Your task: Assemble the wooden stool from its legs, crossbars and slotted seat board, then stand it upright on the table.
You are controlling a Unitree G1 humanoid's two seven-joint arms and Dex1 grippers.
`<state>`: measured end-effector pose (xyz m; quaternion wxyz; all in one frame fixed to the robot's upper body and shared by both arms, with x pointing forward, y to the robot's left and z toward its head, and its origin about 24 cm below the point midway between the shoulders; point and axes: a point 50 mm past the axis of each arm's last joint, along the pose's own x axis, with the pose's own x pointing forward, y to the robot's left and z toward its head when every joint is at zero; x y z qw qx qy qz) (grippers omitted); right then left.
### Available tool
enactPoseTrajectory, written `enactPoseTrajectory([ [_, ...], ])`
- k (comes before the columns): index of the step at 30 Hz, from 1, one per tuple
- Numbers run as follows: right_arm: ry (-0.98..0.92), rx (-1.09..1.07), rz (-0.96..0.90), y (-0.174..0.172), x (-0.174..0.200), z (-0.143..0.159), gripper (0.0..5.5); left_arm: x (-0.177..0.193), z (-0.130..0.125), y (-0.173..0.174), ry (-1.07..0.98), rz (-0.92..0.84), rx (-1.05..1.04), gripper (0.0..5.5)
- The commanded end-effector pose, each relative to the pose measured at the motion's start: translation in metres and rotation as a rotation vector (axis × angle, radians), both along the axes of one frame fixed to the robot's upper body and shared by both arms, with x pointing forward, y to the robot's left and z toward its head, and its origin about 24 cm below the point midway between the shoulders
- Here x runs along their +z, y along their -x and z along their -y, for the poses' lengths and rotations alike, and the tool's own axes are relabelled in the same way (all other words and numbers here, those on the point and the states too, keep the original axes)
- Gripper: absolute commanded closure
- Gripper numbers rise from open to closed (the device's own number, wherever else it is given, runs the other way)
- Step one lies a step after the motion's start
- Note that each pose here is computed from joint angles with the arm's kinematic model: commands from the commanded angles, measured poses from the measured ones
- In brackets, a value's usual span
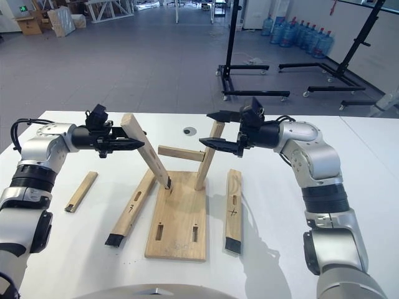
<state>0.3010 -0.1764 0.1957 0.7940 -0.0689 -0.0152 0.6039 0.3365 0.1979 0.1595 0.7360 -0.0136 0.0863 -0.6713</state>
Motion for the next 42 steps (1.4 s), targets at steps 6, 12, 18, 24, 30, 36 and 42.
enactPoseTrajectory([
  [6, 0.031, 0.014, -0.141, 0.006, -0.033, -0.003, 1.23, -0.051, 0.000, -0.004, -0.160, -0.215, 0.028, 3.46],
  [12, 0.033, 0.007, -0.161, 0.006, -0.039, -0.003, 1.23, -0.067, 0.003, -0.002, -0.214, -0.246, 0.017, 3.46],
  [18, 0.038, 0.016, -0.167, 0.004, -0.041, -0.006, 1.23, -0.072, 0.013, -0.005, -0.228, -0.256, 0.013, 3.46],
  [24, 0.050, 0.027, -0.173, 0.007, -0.046, -0.006, 1.23, -0.093, 0.008, 0.001, -0.288, -0.321, 0.060, 3.46],
  [30, 0.053, 0.024, -0.184, 0.006, -0.050, -0.007, 1.23, -0.107, 0.022, 0.006, -0.360, -0.331, -0.013, 3.45],
  [36, 0.066, 0.027, -0.132, 0.005, -0.049, -0.013, 1.23, -0.116, 0.029, 0.010, -0.361, -0.365, -0.011, 3.45],
  [42, 0.019, -0.006, 0.130, 0.011, -0.001, -0.036, 1.23, -0.109, 0.025, 0.007, -0.334, -0.351, -0.012, 3.45],
])
